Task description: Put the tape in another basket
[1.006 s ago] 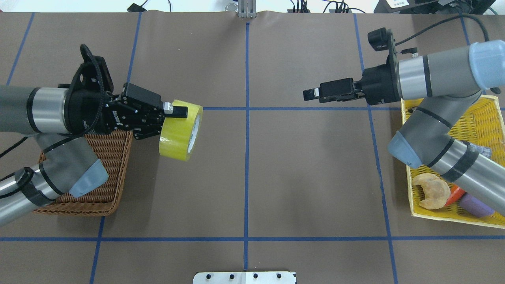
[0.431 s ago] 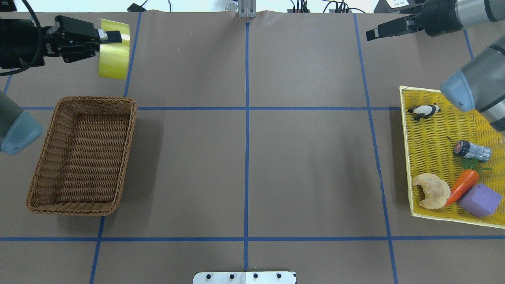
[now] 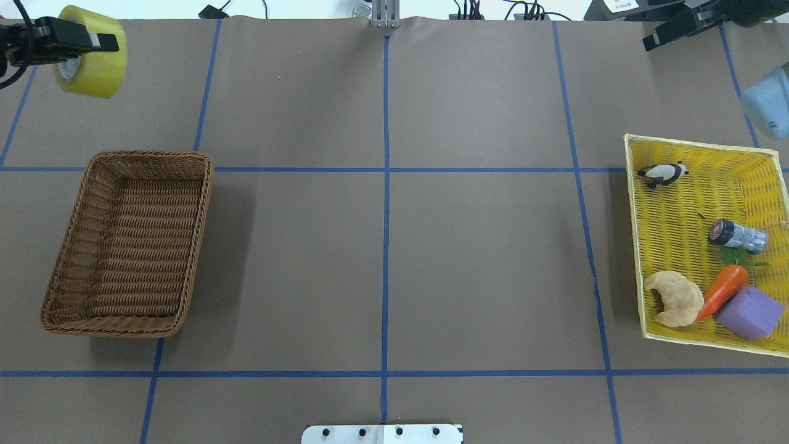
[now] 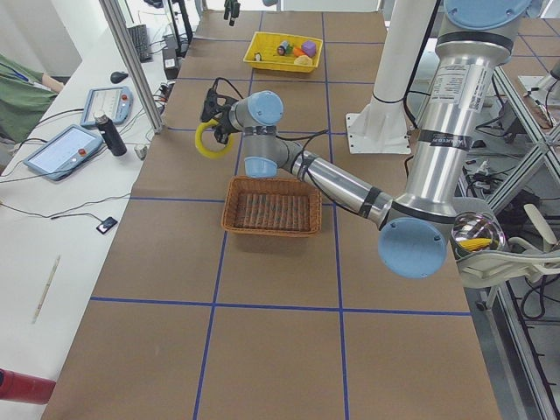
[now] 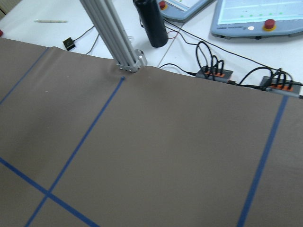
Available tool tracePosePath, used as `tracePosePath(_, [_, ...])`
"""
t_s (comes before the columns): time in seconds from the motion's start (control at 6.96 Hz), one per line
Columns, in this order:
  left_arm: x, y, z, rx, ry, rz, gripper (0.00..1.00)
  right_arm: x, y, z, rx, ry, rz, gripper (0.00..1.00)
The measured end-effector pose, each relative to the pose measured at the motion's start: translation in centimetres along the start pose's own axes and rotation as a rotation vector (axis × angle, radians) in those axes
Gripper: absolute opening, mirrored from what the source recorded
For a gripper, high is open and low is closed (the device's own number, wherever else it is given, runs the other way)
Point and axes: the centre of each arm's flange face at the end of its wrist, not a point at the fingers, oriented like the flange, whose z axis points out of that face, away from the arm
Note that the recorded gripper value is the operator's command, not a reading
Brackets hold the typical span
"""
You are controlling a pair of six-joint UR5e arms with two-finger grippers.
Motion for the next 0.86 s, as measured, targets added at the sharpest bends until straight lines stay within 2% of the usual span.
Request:
tracePosePath(0.29, [-4.6, 1.4, 0.8, -0.097, -0.210, 0.029, 0.00, 4.5, 2.3, 0.9, -0.219, 0.078, 0.018, 1.00])
tracePosePath(0.57, [-5.0, 4.9, 3.0, -0.269, -0.371, -0.030, 0.00, 7.4, 5.0, 1.5, -0.403, 0.128, 0.042, 1.00])
tracePosePath(0.72, [-3.5, 7.1, 3.7, -0.355, -0.437, -0.053, 0.00, 9.0, 7.0, 1.9, -0.472, 0.139, 0.044, 1.00])
tracePosePath(0.86, [-2.0, 9.3, 4.1, -0.428, -0.485, -0.064, 0.00, 10.9, 9.6, 1.9, -0.513, 0.135, 0.047, 1.00])
